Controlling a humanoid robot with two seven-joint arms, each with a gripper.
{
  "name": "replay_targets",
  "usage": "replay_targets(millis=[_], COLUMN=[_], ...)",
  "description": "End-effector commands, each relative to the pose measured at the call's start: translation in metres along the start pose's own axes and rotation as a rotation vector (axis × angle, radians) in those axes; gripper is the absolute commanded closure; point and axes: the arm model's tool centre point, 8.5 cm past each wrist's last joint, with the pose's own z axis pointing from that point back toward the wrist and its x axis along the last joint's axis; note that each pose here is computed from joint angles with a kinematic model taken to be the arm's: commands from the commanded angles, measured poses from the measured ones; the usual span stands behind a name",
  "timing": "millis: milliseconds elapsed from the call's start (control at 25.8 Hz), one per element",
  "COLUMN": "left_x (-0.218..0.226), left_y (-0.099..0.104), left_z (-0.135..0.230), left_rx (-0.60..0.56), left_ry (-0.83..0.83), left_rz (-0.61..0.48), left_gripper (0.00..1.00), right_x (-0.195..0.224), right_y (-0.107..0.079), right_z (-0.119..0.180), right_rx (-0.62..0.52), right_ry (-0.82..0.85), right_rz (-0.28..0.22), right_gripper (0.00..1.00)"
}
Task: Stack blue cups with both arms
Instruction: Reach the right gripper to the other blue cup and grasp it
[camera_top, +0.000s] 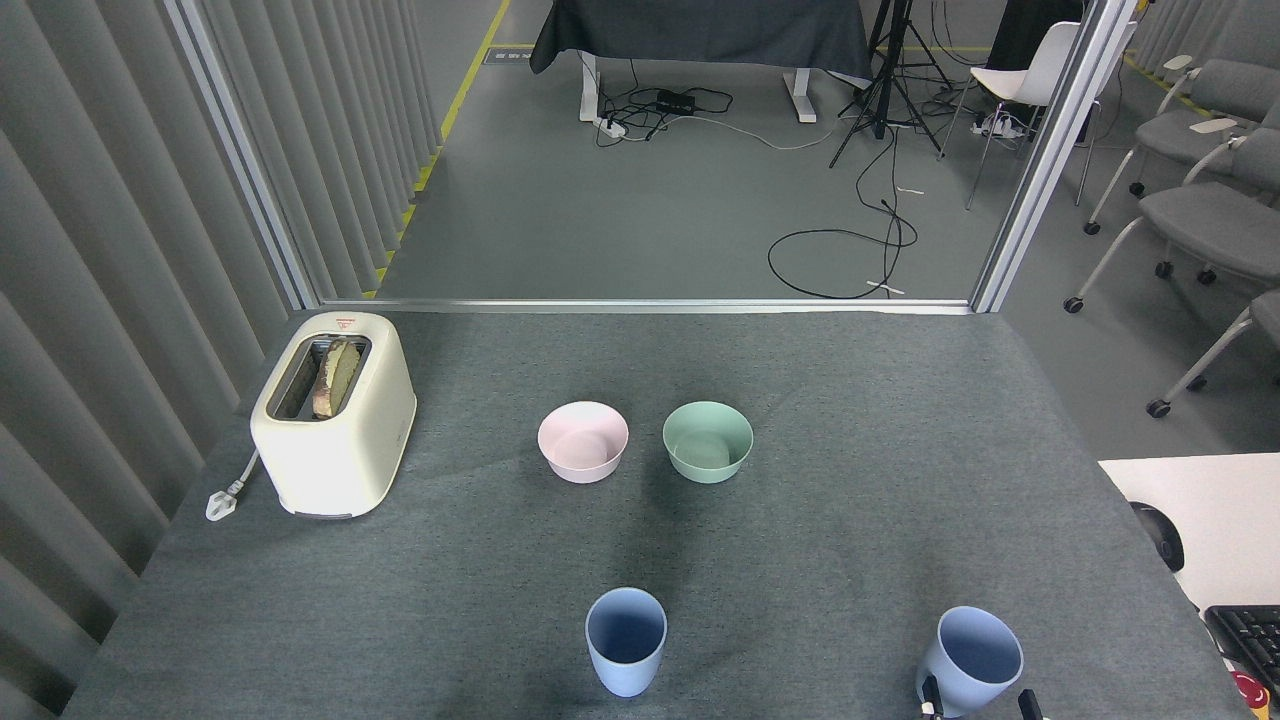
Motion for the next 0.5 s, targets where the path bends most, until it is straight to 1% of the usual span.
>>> replay_targets(millis=[0,155,310,387,465], left_x=[0.0,-0.001,-0.001,-0.001,-0.001], left_y=[0.0,0.0,-0.001,-0.001,0.0], left_z=[-0.001,-0.001,0.0,0.0,-0.001], left_rx=[0.001,-0.001,-0.002,-0.002,0.001], left_ry=[0.001,0.0,0.0,0.001,0.0], left_rz=[-0.001,-0.003,-0.004,-0.002,-0.003], left_gripper=[0.0,0.0,0.0,0.0,0.0], right_x=[-0.005,-0.007,-0.003,-0.002,-0.001], right_y=[-0.002,-0.003,-0.007,-0.004,-0.005], right_z=[-0.013,-0.015,-0.022,-0.023,-0.026], right_rx=[-0.003,0.0,-0.013,-0.004,-0.005], right_ry=[0.0,-0.014,-0.042,-0.042,-0.044], right_rz=[0.007,0.024,0.016,0.013,0.011], right_gripper=[0.0,0.0,0.0,0.0,0.0])
